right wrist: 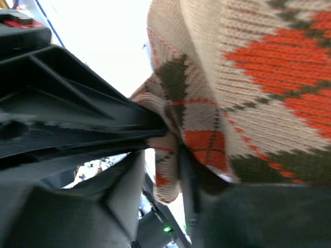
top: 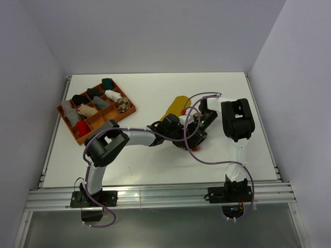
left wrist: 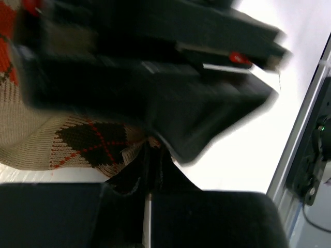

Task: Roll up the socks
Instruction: Roll the sock at the center of the board.

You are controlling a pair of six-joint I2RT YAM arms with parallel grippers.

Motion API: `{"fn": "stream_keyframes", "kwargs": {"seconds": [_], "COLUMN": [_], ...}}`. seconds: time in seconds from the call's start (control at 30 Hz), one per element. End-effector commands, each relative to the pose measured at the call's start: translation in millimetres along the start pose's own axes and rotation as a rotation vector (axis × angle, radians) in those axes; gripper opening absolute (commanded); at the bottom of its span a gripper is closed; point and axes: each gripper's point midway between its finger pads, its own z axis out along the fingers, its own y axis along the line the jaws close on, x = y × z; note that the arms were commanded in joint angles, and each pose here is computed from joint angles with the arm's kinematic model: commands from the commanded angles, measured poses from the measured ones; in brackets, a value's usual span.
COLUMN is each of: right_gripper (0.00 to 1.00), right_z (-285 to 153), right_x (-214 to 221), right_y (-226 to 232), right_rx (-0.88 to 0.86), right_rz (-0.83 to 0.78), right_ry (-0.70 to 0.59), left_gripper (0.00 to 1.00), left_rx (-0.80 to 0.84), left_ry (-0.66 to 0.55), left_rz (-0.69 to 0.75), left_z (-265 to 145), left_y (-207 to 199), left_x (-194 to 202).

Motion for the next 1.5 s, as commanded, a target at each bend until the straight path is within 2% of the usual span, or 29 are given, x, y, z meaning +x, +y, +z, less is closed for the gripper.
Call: {"fn": "stream_keyframes", "kwargs": {"seconds": [0.0, 0.03, 0.23, 0.37, 0.5, 0.57, 0.73, 0.87, 1.07, 1.47], "right_gripper": [0.43, 0.50, 0.66, 0.67, 0.67, 0.66, 0.63, 0.64, 0.70, 0.72], "right_z": [-6, -8, -39, -63, -91, -89, -99, -89, -46, -4], "right_x": [-14, -18, -32, -34, -37, -29, -27, -16, -4, 4], "right_y": [-18, -21, -18, -18, -20, -23, -6, 17, 37, 40], "right_rx": [0.123, 0.140, 0.228, 0.279, 0.363, 0.394, 0.506, 0.539, 0.579, 0.601], "right_rz": [-0.110, -0.123, -0.171, -0.188, -0.231, -0.247, -0.435, -0.599, -0.843, -0.973], "right_ry": [-0.052, -0.072, -0.215, -0.317, -0.443, -0.455, -0.540, -0.556, -0.456, -0.347], "left_gripper": [0.00, 0.00, 0.00, 0.00, 0.00, 0.00, 0.00, 0.00, 0.00, 0.00], "left_rx": [-0.068, -0.075, -0.072, -0.099, -0.013, 0.003, 0.004, 0.096, 0.101, 0.111], "left_ry": [0.092, 0.113, 0.158, 0.189, 0.202, 0.212, 0.252, 0.277, 0.337, 0.393], "left_rz": [-0.092, -0.139, -0.320, -0.360, -0.450, -0.502, -0.630, -0.747, -0.753, -0.774], "left_z": [15, 15, 10, 6, 1, -2, -11, -19, -17, -15], "left_y": [14, 14, 12, 15, 2, 6, 13, 7, 8, 9], "left_x": [25, 28, 42, 43, 42, 42, 40, 38, 37, 43]}}
